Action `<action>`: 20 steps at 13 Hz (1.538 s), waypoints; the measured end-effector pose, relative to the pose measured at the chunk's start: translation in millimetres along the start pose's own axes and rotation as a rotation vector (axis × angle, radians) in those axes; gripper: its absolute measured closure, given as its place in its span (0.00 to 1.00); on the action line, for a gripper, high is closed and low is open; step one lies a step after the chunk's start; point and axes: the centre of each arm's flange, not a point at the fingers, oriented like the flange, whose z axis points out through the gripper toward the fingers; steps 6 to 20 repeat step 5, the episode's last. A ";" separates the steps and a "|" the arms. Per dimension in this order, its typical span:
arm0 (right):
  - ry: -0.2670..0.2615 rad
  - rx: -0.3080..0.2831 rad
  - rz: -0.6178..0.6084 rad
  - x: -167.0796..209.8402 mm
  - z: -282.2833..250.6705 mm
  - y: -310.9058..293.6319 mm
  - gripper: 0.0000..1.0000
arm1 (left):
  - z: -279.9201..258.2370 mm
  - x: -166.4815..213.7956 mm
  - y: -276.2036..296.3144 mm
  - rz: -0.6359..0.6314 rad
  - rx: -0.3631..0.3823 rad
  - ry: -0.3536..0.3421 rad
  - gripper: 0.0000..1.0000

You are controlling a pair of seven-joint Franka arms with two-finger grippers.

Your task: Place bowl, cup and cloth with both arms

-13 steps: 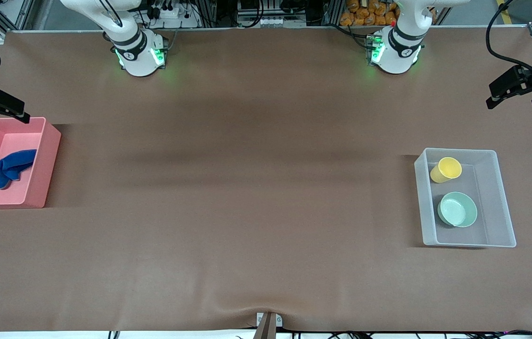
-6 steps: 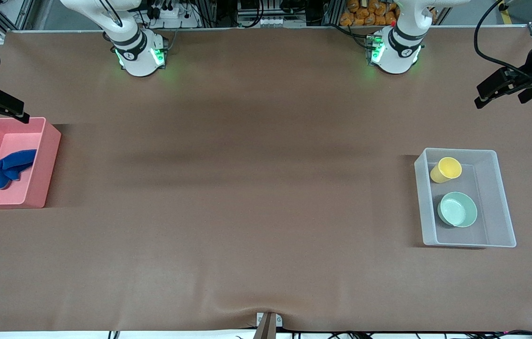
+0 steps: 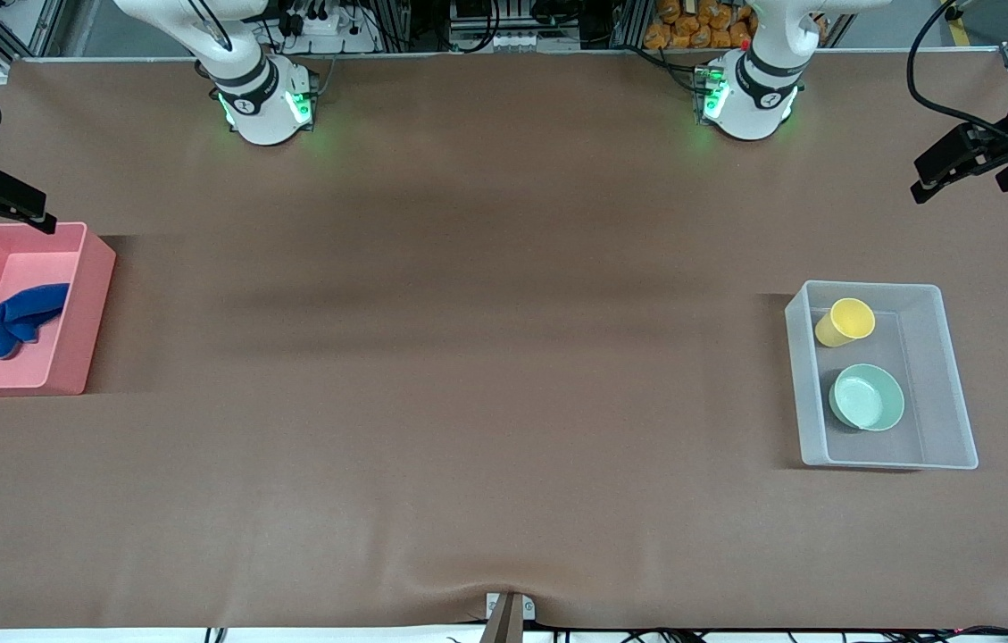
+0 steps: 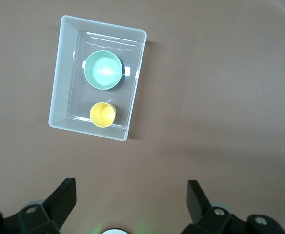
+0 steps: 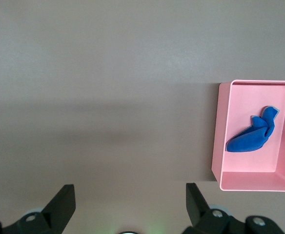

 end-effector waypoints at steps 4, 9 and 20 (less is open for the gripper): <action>-0.005 0.000 0.000 0.1 2.1 0.1 0.00 | 0.0 -0.1 -0.3 0.012 0.002 0.000 0.00; -0.006 0.000 0.000 0.1 2.3 0.1 0.00 | -0.2 -0.1 -0.3 0.012 0.002 0.000 0.00; -0.006 0.000 0.000 0.1 2.3 0.1 0.00 | -0.2 -0.1 -0.3 0.012 0.002 0.000 0.00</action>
